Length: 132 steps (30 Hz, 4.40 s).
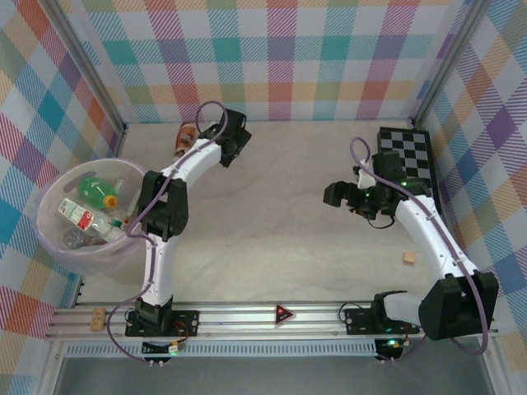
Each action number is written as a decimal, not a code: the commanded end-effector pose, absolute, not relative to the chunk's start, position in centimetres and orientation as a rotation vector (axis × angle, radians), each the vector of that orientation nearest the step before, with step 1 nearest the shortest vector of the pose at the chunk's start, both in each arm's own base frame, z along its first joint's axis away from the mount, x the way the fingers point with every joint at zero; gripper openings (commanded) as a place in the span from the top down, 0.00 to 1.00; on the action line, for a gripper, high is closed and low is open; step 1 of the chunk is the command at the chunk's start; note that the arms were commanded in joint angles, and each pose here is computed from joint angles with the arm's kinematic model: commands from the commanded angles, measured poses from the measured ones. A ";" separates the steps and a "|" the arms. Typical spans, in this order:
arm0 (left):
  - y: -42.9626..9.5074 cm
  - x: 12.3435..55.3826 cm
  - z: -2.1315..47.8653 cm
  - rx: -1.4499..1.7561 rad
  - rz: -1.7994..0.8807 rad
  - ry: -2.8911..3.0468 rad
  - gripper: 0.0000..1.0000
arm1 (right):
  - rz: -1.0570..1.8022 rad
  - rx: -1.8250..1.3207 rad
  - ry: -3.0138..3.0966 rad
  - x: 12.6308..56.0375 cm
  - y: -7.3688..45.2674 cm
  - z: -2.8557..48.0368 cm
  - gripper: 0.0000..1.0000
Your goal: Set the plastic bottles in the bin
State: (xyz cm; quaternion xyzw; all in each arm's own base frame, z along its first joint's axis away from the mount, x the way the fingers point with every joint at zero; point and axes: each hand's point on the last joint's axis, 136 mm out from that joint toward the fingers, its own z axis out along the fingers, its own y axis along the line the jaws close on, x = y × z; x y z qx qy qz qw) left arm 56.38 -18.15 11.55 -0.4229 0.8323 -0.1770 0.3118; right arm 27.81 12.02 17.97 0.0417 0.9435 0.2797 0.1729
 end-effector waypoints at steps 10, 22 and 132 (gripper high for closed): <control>-14.3 59.0 7.7 -1.485 -0.488 1.938 0.13 | 0.714 0.073 2.694 26.4 11.2 17.9 0.03; -13.4 60.4 2.5 -1.598 -0.600 1.888 0.16 | 0.672 0.081 2.709 26.1 10.7 17.5 0.03; 3.0 24.2 41.2 -0.307 0.266 2.227 0.32 | 0.847 0.043 2.718 30.7 13.9 15.8 0.03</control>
